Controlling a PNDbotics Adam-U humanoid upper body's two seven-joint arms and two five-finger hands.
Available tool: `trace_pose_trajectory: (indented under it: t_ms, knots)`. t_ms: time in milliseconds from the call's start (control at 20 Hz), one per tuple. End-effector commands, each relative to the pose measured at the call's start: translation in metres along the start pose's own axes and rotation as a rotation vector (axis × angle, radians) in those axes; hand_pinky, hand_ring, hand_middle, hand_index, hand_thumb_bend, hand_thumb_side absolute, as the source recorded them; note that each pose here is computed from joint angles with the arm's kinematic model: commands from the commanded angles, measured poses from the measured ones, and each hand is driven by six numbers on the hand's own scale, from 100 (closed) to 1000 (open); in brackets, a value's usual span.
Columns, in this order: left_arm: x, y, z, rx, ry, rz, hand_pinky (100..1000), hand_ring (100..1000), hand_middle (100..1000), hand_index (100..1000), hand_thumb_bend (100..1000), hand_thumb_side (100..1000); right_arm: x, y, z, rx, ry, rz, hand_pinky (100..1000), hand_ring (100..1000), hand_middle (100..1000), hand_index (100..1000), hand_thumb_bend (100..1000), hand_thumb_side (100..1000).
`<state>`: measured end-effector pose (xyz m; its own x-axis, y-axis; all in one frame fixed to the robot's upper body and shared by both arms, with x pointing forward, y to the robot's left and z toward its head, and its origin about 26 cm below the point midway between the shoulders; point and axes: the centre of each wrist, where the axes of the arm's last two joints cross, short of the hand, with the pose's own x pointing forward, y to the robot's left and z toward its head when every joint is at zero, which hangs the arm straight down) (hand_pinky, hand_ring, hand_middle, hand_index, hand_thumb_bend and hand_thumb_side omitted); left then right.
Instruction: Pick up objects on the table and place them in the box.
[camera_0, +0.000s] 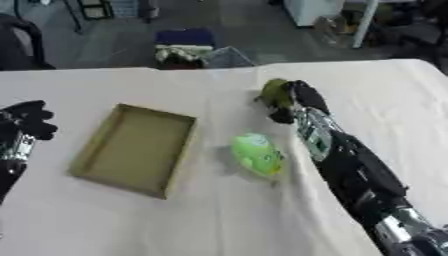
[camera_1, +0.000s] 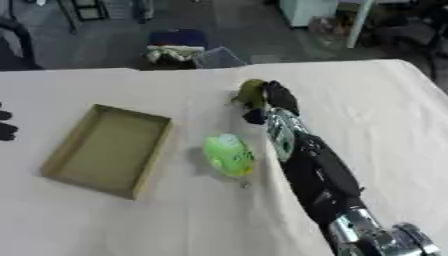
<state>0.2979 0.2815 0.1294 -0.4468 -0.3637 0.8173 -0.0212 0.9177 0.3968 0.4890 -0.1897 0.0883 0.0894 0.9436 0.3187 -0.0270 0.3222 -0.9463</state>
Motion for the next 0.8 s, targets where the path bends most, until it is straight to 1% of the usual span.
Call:
trace_pose_trajectory:
  t_ms: [50, 250, 300, 450, 500, 600, 700, 750, 800]
  knots:
    - [0.0052, 0.0026, -0.0035, -0.004, -0.022, -0.007, 659, 633, 650, 802, 330, 751, 0.0096, -0.0107, -0.0028, -0.012, -0.025, 0.019, 810, 901, 866, 859, 100, 274]
    - [0.0052, 0.0025, -0.0035, -0.005, -0.022, -0.007, 659, 633, 650, 802, 329, 751, 0.0114, -0.0107, -0.0027, -0.018, -0.025, 0.036, 807, 892, 854, 829, 100, 169]
    - [0.0052, 0.0026, -0.0034, -0.005, -0.022, -0.007, 659, 633, 650, 802, 328, 752, 0.0117, -0.0107, -0.0026, -0.023, -0.025, 0.041, 803, 885, 844, 813, 100, 110]
    - [0.0050, 0.0026, -0.0033, -0.004, -0.021, -0.007, 659, 632, 650, 802, 327, 752, 0.0128, -0.0117, -0.0025, -0.059, -0.024, 0.063, 790, 864, 818, 767, 100, 100]
    - [0.0050, 0.0026, -0.0033, -0.004, -0.021, -0.007, 659, 632, 650, 802, 327, 753, 0.0132, -0.0125, -0.0025, -0.082, -0.022, 0.070, 779, 849, 797, 733, 100, 100]
    - [0.0050, 0.0025, -0.0033, -0.004, -0.021, -0.006, 659, 632, 650, 802, 327, 753, 0.0143, -0.0148, -0.0024, -0.147, -0.015, 0.082, 764, 829, 768, 682, 100, 100]
    - [0.0049, 0.0026, -0.0032, -0.004, -0.021, -0.006, 659, 632, 650, 803, 326, 753, 0.0153, -0.0173, -0.0025, -0.224, -0.005, 0.089, 743, 800, 727, 608, 100, 100]
    - [0.0048, 0.0027, -0.0032, -0.004, -0.020, -0.006, 659, 632, 650, 803, 325, 753, 0.0153, -0.0186, -0.0026, -0.265, 0.002, 0.091, 730, 784, 698, 557, 100, 100]
    - [0.0048, 0.0027, -0.0032, -0.003, -0.020, -0.006, 659, 632, 650, 803, 325, 753, 0.0151, -0.0194, -0.0026, -0.304, 0.009, 0.092, 722, 774, 681, 528, 100, 100]
